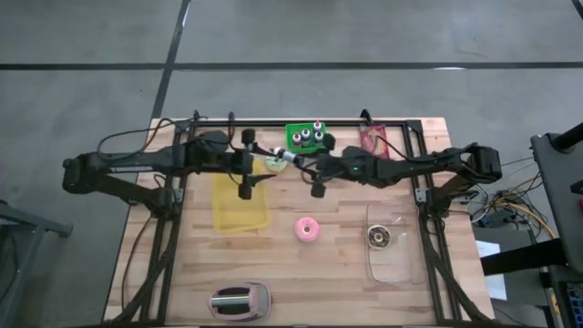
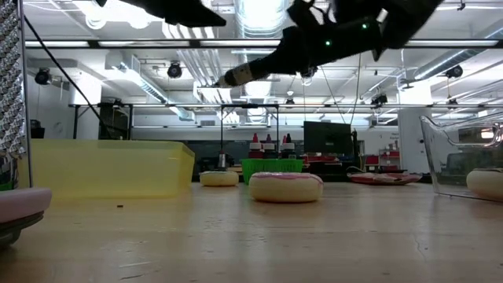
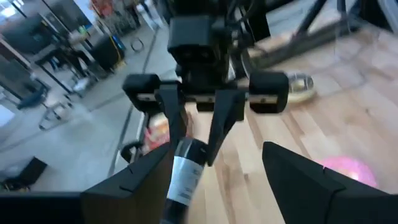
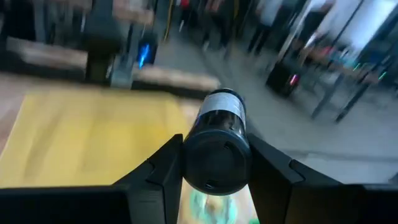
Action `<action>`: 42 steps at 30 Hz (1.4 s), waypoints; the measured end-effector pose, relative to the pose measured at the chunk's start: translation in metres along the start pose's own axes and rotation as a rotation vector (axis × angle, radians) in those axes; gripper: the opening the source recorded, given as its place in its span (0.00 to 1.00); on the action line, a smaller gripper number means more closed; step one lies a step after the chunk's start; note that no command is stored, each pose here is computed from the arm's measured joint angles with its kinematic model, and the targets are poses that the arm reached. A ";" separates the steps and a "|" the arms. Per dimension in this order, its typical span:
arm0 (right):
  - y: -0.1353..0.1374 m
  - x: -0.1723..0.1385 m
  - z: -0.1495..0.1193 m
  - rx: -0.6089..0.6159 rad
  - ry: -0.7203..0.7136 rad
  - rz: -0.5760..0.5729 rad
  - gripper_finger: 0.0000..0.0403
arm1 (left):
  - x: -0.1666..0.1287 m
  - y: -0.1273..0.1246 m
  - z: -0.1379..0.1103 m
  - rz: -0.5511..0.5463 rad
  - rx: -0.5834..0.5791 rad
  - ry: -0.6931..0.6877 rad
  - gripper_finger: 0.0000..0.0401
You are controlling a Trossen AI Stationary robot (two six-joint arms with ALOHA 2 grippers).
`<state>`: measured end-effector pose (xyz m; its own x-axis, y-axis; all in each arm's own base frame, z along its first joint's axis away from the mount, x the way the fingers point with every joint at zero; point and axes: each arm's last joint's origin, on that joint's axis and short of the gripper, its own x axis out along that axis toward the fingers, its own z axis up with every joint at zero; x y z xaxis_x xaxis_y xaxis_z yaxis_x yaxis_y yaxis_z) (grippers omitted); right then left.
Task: Pick & Place Food Item
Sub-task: Put the black food coloring bottle into the green bin
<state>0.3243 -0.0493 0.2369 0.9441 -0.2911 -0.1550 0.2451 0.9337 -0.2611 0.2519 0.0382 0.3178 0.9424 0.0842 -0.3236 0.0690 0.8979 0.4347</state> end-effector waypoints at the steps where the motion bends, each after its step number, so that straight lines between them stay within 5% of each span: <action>1: -0.002 -0.003 -0.001 0.014 -0.055 -0.019 0.33 | -0.003 0.000 0.001 0.010 -0.002 -0.019 0.62; 11: -0.011 -0.030 -0.012 0.069 -0.373 -0.088 0.33 | -0.009 0.001 -0.023 0.162 -0.048 -0.310 0.62; 26: -0.011 -0.041 0.007 0.011 -0.753 0.051 0.32 | -0.009 0.008 -0.056 0.140 -0.209 -0.700 0.62; 42: -0.011 -0.002 0.018 -0.001 -0.830 0.101 0.32 | 0.030 0.028 -0.036 0.021 -0.174 -0.833 0.62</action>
<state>0.3240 -0.0551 0.2576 0.8177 0.0420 0.5741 0.1510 0.9468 -0.2843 0.2705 0.0812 0.2898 0.8809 -0.1821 0.4368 0.0615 0.9592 0.2758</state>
